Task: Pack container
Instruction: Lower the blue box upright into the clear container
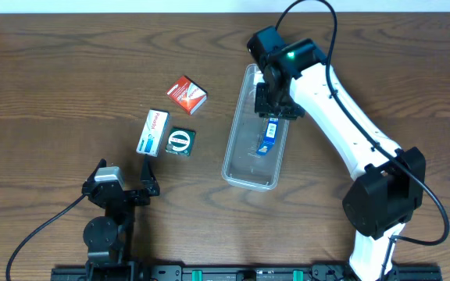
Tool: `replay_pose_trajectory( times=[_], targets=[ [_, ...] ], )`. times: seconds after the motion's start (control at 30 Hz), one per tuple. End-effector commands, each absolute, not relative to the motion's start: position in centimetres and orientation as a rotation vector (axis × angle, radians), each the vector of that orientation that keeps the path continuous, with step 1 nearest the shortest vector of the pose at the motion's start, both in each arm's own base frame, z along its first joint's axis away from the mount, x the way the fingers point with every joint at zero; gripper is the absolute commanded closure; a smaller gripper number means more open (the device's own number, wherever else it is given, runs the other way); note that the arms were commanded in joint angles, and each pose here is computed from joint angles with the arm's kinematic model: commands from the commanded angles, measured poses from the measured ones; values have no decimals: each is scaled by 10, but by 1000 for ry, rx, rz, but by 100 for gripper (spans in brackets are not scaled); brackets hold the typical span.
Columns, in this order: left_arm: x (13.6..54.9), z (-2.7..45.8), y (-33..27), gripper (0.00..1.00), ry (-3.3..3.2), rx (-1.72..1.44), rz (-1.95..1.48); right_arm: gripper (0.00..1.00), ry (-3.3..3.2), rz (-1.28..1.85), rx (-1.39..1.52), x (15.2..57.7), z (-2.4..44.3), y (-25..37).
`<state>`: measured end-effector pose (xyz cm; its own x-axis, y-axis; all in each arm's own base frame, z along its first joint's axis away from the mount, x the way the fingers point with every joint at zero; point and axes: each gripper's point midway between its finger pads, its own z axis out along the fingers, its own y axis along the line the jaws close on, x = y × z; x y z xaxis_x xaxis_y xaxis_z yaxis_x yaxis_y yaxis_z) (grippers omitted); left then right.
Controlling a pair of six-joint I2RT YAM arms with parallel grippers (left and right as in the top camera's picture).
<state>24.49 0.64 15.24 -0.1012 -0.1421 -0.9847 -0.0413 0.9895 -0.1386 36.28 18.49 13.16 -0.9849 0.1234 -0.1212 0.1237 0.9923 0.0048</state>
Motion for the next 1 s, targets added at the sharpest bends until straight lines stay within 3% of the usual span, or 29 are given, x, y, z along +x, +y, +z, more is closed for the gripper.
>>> replay_pose_trajectory(
  times=[0.0,0.97],
  targets=[
    [244,137,8,2,1719,-141,-65,65,3026,-54,189,360,118,175],
    [244,137,8,2,1719,-141,-65,61,2953,128,121,381,91,200]
  ],
)
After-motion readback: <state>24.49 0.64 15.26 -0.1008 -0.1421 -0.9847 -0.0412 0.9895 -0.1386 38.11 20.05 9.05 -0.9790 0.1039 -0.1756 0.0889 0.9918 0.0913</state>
